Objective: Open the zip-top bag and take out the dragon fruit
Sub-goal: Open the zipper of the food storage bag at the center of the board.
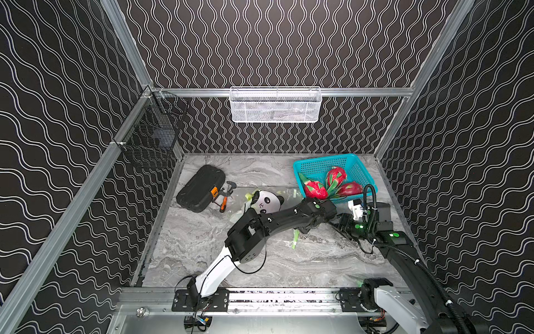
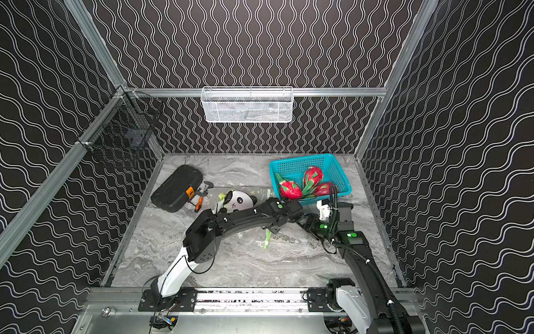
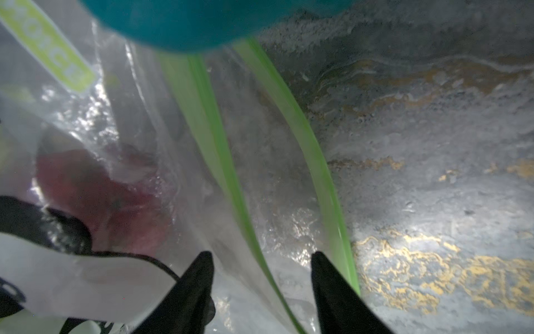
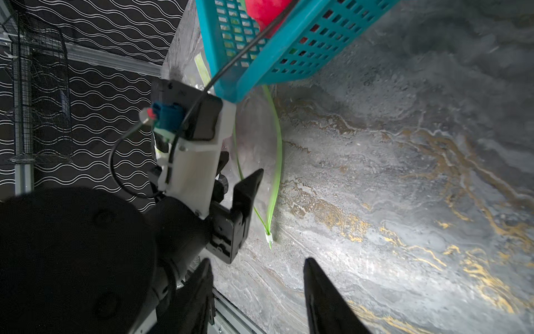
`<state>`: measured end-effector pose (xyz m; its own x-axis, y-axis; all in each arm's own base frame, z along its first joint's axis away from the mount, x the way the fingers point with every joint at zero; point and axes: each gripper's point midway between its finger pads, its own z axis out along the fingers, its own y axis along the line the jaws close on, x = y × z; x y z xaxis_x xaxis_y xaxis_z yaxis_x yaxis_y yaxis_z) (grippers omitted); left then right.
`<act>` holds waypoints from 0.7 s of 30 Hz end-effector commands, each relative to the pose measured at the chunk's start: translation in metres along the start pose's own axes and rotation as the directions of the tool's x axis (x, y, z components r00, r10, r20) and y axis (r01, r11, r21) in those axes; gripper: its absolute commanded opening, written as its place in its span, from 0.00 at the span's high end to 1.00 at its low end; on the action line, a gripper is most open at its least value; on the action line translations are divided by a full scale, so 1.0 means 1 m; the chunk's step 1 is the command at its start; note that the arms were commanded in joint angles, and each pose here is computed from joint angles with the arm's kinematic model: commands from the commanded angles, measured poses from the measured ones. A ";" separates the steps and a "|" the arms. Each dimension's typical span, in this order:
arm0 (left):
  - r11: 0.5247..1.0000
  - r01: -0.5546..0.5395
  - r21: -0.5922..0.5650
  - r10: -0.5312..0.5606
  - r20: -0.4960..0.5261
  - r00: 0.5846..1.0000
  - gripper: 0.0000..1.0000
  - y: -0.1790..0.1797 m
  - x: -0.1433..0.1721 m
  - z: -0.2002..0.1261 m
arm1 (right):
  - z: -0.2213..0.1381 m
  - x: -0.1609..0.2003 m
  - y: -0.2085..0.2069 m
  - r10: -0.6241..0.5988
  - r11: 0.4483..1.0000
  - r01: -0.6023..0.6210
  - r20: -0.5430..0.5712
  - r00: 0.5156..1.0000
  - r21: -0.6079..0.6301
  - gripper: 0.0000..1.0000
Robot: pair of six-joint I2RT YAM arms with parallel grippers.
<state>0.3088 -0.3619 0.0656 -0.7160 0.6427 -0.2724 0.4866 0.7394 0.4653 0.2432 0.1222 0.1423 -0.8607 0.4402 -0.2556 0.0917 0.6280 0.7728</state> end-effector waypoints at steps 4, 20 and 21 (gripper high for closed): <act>1.000 0.015 0.024 -0.015 0.013 1.000 1.00 0.016 -0.008 -0.001 | 0.005 0.007 0.003 -0.012 0.999 0.011 -0.033 0.999 -0.038 0.48; 0.933 0.231 0.276 -0.287 0.181 0.941 1.00 0.062 -0.017 -0.114 | 0.052 0.008 0.095 -0.111 0.974 0.075 -0.160 0.981 -0.216 0.72; 0.932 0.237 0.273 -0.291 0.180 0.940 1.00 0.065 -0.014 -0.115 | 0.057 0.010 0.094 -0.104 0.975 0.067 -0.173 0.979 -0.210 0.72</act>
<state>0.2952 -0.3481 0.1893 -0.7132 0.4647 -0.5248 0.4459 0.8784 0.1719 0.2603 0.2130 0.1755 -0.9449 0.2316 -0.2311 -0.0796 0.5225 0.8489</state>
